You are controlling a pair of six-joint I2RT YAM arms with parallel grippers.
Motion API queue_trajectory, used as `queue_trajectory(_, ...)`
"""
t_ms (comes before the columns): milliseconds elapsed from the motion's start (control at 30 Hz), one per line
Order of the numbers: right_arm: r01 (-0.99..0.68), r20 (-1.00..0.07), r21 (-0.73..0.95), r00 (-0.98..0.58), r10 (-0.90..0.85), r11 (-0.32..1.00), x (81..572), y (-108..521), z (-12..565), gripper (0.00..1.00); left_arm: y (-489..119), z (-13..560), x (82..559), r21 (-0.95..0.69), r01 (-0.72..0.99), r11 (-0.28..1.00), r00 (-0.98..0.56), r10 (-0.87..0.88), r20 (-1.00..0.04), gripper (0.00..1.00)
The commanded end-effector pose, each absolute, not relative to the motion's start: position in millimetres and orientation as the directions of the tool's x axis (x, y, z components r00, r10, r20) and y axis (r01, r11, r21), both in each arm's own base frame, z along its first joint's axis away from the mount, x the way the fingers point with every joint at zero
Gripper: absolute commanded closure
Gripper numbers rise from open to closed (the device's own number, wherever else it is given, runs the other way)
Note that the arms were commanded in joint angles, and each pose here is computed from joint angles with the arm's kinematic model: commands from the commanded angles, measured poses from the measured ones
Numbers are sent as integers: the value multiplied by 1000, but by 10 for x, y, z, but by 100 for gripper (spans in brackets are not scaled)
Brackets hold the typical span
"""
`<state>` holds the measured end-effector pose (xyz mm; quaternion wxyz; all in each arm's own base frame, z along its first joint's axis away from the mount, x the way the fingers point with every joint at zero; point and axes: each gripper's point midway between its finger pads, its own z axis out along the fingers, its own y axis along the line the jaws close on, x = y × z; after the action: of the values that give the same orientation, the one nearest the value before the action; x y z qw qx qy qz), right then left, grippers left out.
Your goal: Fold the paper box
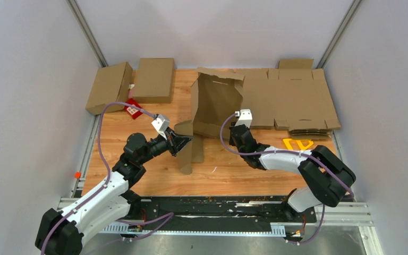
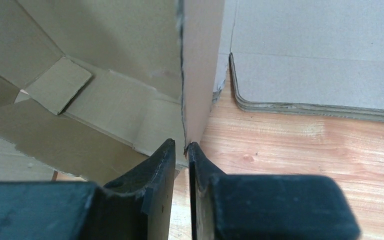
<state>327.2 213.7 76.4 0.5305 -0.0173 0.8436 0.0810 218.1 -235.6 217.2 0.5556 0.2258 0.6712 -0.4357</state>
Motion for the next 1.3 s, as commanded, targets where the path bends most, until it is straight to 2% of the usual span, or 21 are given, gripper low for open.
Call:
queue_trajectory(0, -133, -898, 160, -431, 89, 978, 3387, 2138, 880, 81, -2317, 1921, 2170, -378, 743, 552, -367, -137, -920, 96)
queue_trajectory(300, -243, -900, 196, -430, 75, 950, 3466, 2138, 992, 55, -2341, 1875, 2183, -383, 742, 550, -383, -122, -916, 96)
queue_trajectory(533, -402, -900, 199, -435, 5, 894, 3385, 2333, 1059, 26, -2338, 1871, 2181, -380, 742, 552, -382, -117, -916, 96)
queue_trajectory(767, -476, -879, 189, -472, -68, 859, 3279, 2403, 963, 12, -2341, 1933, 2121, -389, 751, 534, -388, -120, -914, 96)
queue_trajectory(833, -476, -874, 182, -479, -81, 860, 3251, 2378, 932, 2, -2326, 1975, 2081, -399, 748, 530, -395, -128, -910, 96)
queue_trajectory(1267, -604, -867, 182, -470, -162, 776, 3128, 2516, 860, 0, -2220, 1955, 2006, -427, 706, 565, -434, -131, -891, 95)
